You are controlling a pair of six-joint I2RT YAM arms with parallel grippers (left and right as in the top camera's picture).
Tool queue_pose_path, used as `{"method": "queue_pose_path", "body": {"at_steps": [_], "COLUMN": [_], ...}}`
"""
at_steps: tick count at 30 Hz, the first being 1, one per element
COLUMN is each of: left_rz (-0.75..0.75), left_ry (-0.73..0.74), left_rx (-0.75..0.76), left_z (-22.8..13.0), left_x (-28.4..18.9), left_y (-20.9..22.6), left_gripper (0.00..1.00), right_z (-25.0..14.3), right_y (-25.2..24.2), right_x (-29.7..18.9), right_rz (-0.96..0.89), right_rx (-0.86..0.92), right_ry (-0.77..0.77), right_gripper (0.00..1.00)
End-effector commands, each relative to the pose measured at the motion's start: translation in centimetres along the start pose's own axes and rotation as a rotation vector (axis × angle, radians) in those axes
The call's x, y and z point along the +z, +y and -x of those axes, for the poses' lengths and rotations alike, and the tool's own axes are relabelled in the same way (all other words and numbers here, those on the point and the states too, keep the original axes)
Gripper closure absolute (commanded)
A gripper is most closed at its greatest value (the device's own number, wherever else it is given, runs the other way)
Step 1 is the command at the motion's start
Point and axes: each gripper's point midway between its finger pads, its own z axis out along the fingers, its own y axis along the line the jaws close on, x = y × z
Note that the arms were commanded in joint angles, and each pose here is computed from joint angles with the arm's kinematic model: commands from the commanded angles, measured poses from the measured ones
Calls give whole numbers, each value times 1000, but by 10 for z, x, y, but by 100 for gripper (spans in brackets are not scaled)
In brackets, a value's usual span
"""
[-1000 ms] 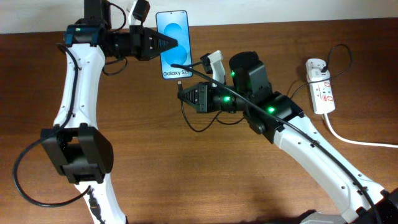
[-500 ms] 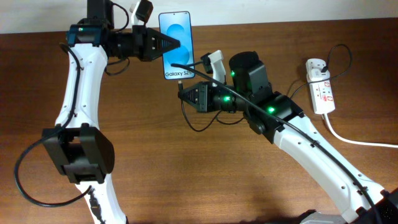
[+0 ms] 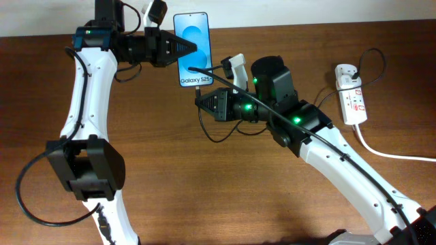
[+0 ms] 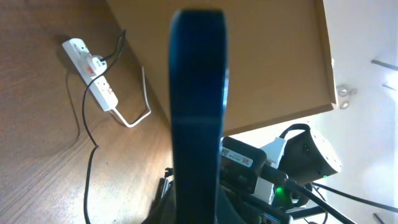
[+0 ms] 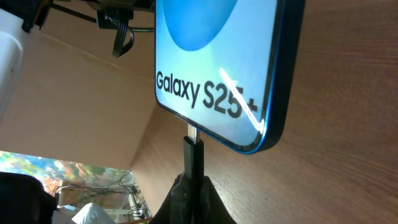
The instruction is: Plug charger to phone and switch on socket
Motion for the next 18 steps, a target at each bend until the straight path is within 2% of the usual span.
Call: {"method": "queue_pose_path", "body": {"at_steps": [1,18], "left_rz": [-38,-48], "left_ry": [2,25], "left_rx": [7,24], "left_z": [0,-2], "left_x": [0,11], "left_y": [-13,-16], "left_gripper": [100,100], "right_z": [4,5], "right_y": [1,1], "right_x": [-2,-2], "right_rz": [-3,-2], "right_rx": [-9,-11], "right_ry": [-16,-21], "right_gripper": [96,96]}}
